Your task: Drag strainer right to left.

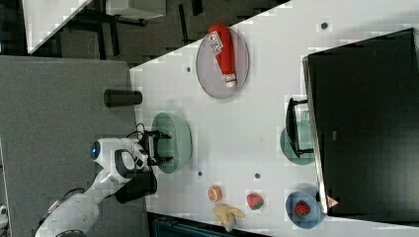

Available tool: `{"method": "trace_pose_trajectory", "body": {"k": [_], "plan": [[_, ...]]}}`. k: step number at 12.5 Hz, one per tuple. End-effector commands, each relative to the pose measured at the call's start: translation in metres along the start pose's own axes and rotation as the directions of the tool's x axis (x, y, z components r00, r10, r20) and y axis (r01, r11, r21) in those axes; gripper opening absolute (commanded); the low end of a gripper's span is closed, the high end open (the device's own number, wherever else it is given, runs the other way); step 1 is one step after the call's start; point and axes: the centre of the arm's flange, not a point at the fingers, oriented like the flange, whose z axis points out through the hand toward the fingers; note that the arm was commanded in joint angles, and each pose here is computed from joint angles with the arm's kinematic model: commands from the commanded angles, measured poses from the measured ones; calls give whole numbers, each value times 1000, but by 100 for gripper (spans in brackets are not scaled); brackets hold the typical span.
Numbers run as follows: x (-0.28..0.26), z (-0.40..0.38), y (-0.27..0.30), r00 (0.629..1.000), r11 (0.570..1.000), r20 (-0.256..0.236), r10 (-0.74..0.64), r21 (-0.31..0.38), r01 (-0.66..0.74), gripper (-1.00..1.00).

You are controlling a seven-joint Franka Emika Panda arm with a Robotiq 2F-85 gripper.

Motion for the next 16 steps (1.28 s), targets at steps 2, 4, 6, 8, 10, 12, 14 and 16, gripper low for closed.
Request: {"method": "trace_pose_trajectory", "body": {"k": [2,4,6,8,10,12,14,16], "plan": [[-4,-87,-14,978,979,-44,-204,-5,204,100],[29,-163,-30,932,937,-96,-350,-24,349,100],[82,-262,-44,896,903,-121,-427,-10,429,100],[150,-358,-43,866,871,-120,-485,22,491,100],[235,-435,-29,805,815,-168,-569,11,579,100],[320,-493,-9,728,755,-250,-638,-19,656,100],[383,-521,12,720,750,-257,-645,-31,661,100],[415,-527,24,754,778,-229,-615,-19,628,100]]}}
